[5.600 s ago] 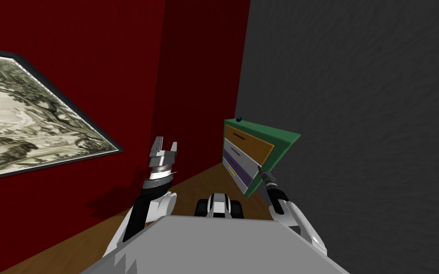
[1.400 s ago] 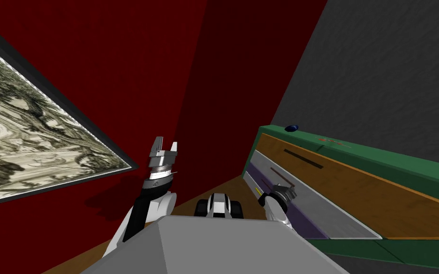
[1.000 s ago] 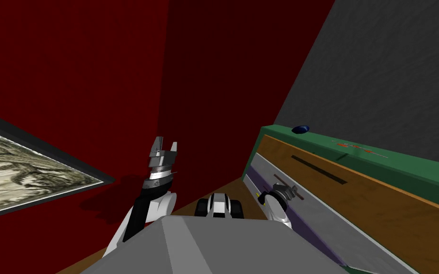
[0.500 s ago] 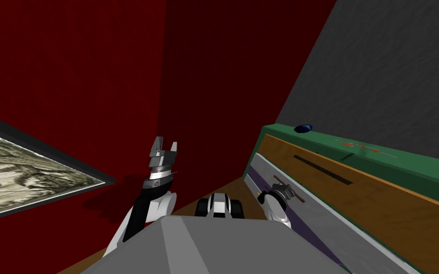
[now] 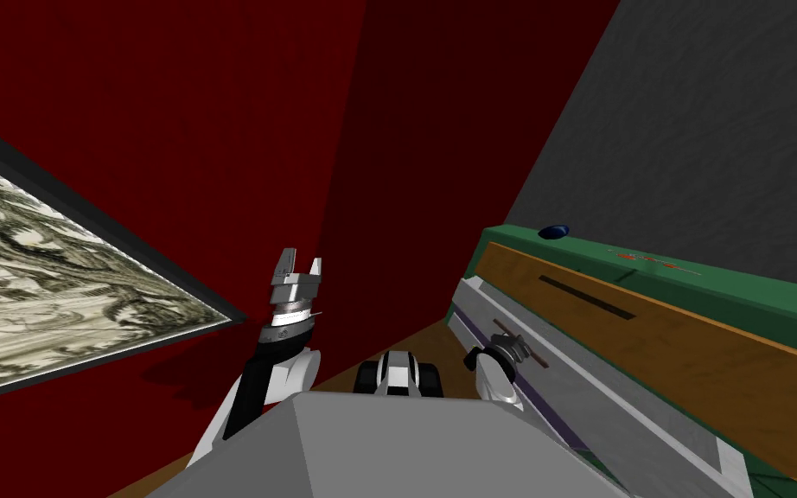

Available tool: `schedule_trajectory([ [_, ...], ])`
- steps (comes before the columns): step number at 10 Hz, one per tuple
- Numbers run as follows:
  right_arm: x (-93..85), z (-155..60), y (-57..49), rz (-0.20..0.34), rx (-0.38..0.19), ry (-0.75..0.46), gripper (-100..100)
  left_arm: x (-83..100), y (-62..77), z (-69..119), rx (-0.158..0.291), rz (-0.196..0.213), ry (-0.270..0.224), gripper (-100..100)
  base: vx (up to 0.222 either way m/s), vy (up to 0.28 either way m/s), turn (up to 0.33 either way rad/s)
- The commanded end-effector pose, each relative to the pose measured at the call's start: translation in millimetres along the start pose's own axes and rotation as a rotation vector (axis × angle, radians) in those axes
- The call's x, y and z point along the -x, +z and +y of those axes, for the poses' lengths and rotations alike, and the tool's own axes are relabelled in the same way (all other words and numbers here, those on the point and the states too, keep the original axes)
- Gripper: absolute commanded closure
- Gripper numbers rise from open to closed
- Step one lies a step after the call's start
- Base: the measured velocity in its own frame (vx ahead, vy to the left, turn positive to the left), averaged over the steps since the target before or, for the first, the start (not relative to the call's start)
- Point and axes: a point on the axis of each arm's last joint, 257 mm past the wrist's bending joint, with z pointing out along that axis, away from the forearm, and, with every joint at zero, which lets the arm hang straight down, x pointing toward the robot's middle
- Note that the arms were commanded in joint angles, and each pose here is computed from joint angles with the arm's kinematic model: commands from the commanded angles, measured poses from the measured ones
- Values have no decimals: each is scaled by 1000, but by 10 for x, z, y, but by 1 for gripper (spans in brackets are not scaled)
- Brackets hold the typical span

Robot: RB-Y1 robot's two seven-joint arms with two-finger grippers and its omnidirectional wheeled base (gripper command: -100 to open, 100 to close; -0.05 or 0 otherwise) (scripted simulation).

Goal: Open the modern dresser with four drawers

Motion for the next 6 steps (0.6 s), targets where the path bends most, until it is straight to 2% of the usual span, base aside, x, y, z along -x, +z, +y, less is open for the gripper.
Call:
schedule_trajectory([
  [1,89,1,-23,-3,4,1,-100,0,0,0,0,0,0,0,-39,97,-59],
  [6,457,-29,-32,-23,28,6,-100,1,-1,0,0,0,1,0,-8,-27,-61],
])
